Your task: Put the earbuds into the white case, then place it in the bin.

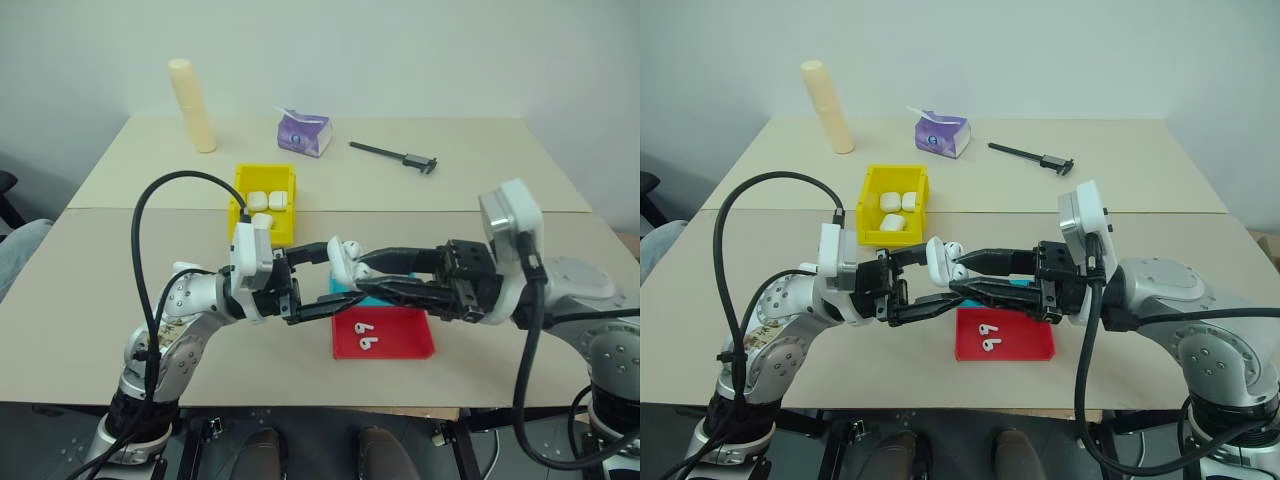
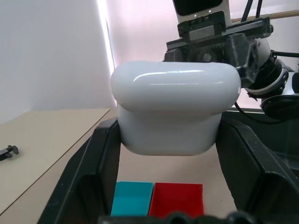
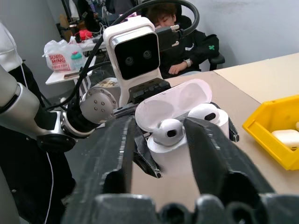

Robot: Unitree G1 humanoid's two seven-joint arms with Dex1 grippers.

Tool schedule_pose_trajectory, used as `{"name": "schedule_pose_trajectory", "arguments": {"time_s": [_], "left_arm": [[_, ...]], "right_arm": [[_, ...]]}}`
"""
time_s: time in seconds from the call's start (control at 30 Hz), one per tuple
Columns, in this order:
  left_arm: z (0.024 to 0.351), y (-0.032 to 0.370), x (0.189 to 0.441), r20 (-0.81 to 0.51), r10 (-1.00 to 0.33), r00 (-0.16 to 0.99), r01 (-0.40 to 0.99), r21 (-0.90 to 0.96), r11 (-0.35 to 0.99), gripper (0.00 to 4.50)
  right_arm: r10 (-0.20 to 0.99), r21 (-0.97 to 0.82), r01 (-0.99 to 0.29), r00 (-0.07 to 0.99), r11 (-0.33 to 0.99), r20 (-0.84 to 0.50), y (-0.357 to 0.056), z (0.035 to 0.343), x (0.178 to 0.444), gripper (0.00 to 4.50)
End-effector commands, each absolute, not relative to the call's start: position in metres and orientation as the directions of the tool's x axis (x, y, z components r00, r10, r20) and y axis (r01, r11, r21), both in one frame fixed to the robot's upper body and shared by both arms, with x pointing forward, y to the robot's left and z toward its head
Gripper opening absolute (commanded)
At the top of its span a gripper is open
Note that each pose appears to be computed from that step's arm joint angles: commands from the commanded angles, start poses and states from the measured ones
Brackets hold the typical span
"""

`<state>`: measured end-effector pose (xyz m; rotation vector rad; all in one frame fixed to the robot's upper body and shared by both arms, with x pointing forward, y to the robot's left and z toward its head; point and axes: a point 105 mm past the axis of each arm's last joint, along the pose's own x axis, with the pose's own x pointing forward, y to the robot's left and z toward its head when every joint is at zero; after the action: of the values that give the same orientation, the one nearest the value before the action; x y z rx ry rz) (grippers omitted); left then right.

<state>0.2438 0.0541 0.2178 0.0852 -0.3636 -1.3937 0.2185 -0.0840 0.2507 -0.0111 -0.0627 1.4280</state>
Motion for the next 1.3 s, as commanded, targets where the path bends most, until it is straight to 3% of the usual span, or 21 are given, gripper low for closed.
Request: {"name": "schedule_pose_trajectory", "arguments": {"time_s": [0.03, 0.17, 0.37, 0.47, 0.67, 0.97, 1.3], "left_arm": [[0.227, 0.053, 0.238, 0.226, -0.969, 0.103, 0.933, 0.315, 0.173, 2.77], [0.224, 0.053, 0.242, 0.215, -0.971, 0.105, 0.937, 0.307, 0.169, 2.77], [0.218, 0.045, 0.251, 0.181, -0.981, 0.064, 0.947, 0.3, 0.117, 2.77], [0.217, 0.039, 0.254, 0.161, -0.986, 0.032, 0.949, 0.304, 0.081, 2.77], [0.216, 0.027, 0.262, 0.1, -0.995, 0.021, 0.943, 0.33, 0.053, 2.77], [0.216, 0.022, 0.264, 0.091, -0.995, 0.032, 0.934, 0.351, 0.062, 2.77], [0.219, 0.023, 0.261, 0.125, -0.991, 0.046, 0.929, 0.36, 0.088, 2.77]], "right_arm": [[0.989, -0.106, -0.984, 0.143, 0.146, 0.04, -0.088, 0.256, 0.215, 2.54], [0.987, -0.145, -0.976, 0.159, 0.162, 0.027, -0.103, 0.263, 0.217, 2.54], [0.991, -0.293, -0.947, 0.133, 0.135, 0.026, -0.111, 0.302, 0.227, 2.54], [0.996, -0.364, -0.929, 0.085, 0.071, -0.024, -0.1, 0.316, 0.231, 1.95], [0.982, -0.456, -0.888, 0.032, -0.058, -0.188, -0.075, 0.317, 0.234, 0.01], [0.959, -0.527, -0.84, 0.029, -0.129, -0.281, -0.062, 0.296, 0.235, 0.01], [0.912, -0.592, -0.792, 0.119, -0.151, -0.393, -0.064, 0.268, 0.247, 0.01]]}}
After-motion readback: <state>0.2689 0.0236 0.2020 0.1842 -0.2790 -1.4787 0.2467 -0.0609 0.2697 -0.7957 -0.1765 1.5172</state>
